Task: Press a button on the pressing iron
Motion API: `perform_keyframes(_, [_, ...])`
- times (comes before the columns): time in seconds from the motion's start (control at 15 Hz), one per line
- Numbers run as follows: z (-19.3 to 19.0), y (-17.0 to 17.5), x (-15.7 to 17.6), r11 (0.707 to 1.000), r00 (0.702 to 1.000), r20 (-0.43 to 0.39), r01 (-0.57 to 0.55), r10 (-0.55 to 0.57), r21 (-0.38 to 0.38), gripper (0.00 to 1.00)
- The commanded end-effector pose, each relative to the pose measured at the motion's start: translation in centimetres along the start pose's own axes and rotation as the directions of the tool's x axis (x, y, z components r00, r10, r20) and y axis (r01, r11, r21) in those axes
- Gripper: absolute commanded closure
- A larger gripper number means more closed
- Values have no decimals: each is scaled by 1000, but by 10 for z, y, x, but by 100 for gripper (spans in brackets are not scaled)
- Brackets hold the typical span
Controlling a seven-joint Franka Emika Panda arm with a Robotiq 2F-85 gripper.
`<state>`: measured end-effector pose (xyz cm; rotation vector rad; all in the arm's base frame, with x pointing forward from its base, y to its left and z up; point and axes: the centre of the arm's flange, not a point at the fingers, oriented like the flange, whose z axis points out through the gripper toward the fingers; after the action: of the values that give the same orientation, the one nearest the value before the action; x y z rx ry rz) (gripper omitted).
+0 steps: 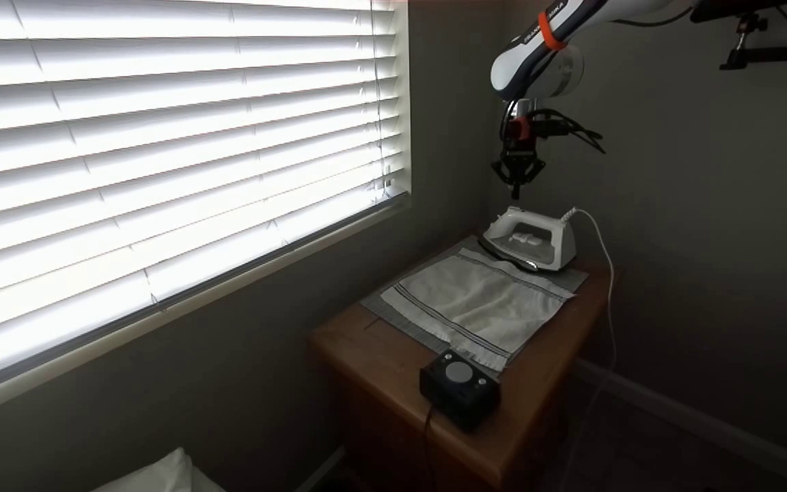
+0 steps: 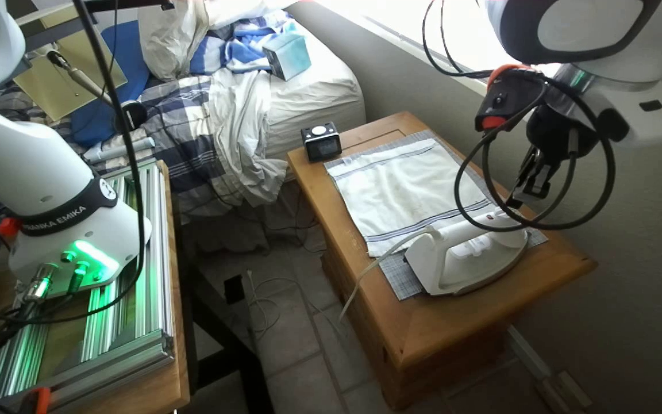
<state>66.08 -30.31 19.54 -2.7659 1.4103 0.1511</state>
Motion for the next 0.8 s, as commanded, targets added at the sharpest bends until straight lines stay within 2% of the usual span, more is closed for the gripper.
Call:
perform_keyframes(0.0, [6,-6,19,996,996,-6,-84,84,16,100])
perform_keyframes(0.33, [11,-3,23,991,991,-12,-134,134,-7,100])
perform_keyframes(0.73, [18,-3,21,987,987,18,-160,160,-27,100])
